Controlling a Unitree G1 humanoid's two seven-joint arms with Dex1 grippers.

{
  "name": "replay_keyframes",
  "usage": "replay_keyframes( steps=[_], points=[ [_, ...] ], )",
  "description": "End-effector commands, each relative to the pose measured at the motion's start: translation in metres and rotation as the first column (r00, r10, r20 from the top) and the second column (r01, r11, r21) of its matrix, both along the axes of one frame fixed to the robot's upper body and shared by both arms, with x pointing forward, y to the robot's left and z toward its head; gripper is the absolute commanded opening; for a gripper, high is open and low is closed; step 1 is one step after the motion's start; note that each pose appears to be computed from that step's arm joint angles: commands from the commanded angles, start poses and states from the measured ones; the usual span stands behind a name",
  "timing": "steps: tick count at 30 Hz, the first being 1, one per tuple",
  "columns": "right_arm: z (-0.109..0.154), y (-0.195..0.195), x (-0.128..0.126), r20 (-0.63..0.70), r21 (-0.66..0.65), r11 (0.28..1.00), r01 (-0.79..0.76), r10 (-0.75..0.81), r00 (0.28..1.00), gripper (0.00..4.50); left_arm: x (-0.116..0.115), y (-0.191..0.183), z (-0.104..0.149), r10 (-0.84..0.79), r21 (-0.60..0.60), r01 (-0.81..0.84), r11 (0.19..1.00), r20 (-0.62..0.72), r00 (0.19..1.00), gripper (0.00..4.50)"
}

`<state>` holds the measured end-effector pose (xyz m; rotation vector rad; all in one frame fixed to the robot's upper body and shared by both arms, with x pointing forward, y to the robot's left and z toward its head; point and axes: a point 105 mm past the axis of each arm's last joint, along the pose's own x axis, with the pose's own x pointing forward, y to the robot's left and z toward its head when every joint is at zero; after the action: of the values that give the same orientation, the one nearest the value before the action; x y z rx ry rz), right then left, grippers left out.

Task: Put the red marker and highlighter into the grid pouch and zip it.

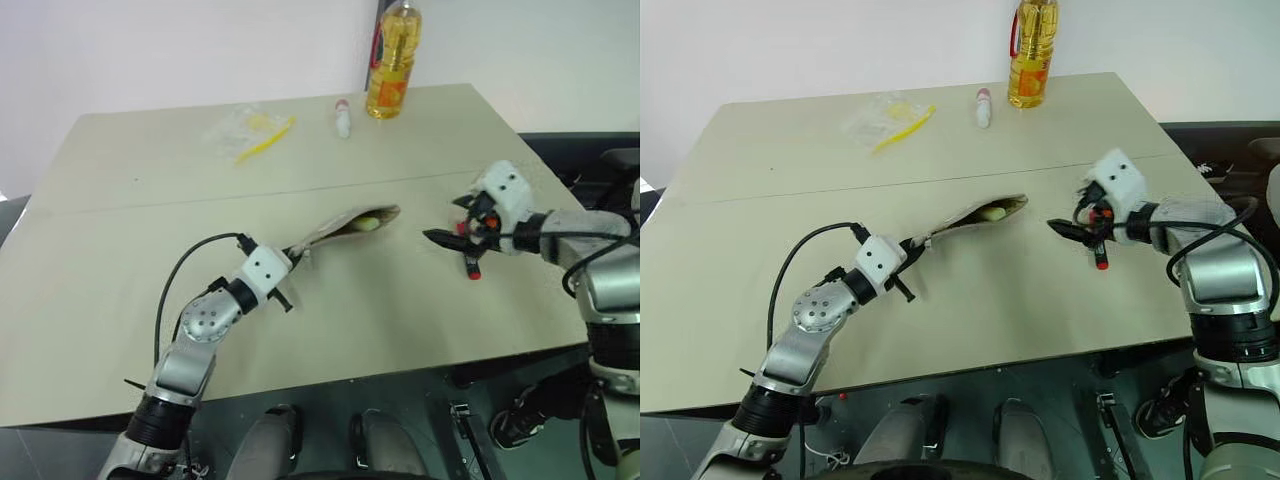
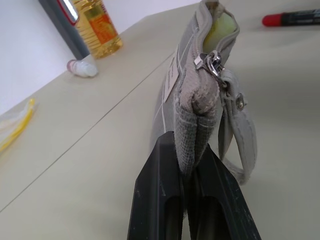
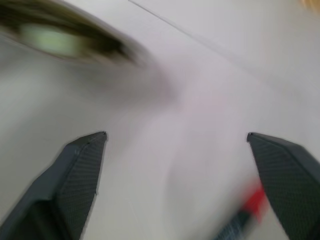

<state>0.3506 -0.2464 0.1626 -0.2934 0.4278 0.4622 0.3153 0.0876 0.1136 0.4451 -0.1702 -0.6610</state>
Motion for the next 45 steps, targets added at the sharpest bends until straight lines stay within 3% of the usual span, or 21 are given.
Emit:
replay_keyframes(
  steps=[1,7,8,10,16,17,19,21,23,26,45],
  points=[
    [-0.020,-0.017,-0.001,-0.074,0.019,0.987,0.159,-0.157,0.985,4.46,0.002,-0.004,0.006,0.008,0.009,-0.008,1.000,0.046,0.999,0.00],
    [-0.059,-0.031,-0.006,-0.210,0.065,0.950,0.305,-0.286,0.935,4.46,0.004,-0.004,0.005,0.005,0.012,-0.006,1.000,0.052,0.999,0.00],
    [-0.063,-0.033,-0.006,-0.219,0.063,0.944,0.324,-0.303,0.927,4.23,0.004,-0.003,0.006,0.006,0.011,-0.006,1.000,0.055,0.998,0.00],
    [-0.067,-0.036,-0.006,-0.226,0.063,0.937,0.343,-0.321,0.920,3.55,0.005,-0.002,0.007,0.007,0.010,-0.007,1.000,0.059,0.998,0.00],
    [-0.053,-0.036,-0.001,-0.169,0.054,0.947,0.316,-0.303,0.938,0.44,0.006,0.000,0.008,0.009,0.003,-0.009,1.000,0.064,0.998,0.00],
    [-0.048,-0.035,0.000,-0.139,0.028,0.957,0.290,-0.283,0.949,0.28,0.006,0.001,0.009,0.008,0.002,-0.008,1.000,0.066,0.998,0.00],
    [-0.036,-0.029,0.001,-0.067,-0.028,0.976,0.216,-0.217,0.974,0.28,0.006,0.003,0.009,0.008,-0.001,-0.008,1.000,0.066,0.998,0.00],
    [-0.007,-0.005,-0.004,0.077,-0.220,0.975,-0.021,0.039,0.996,0.28,0.006,0.006,0.010,0.006,-0.007,-0.005,1.000,0.064,0.998,0.00],
    [0.007,0.019,-0.016,0.113,-0.348,0.914,-0.210,0.263,0.958,0.28,0.005,0.007,0.012,-0.006,-0.009,0.007,1.000,0.066,0.998,0.00],
    [0.019,0.042,-0.026,0.120,-0.366,0.869,-0.332,0.398,0.909,0.28,0.004,0.006,0.013,-0.035,0.003,0.035,0.999,0.068,0.997,0.00],
    [0.013,0.087,-0.031,0.082,-0.447,0.757,-0.477,0.566,0.821,0.28,-0.004,-0.005,0.014,-0.102,0.014,0.102,0.995,0.060,0.993,0.00]
  ],
)
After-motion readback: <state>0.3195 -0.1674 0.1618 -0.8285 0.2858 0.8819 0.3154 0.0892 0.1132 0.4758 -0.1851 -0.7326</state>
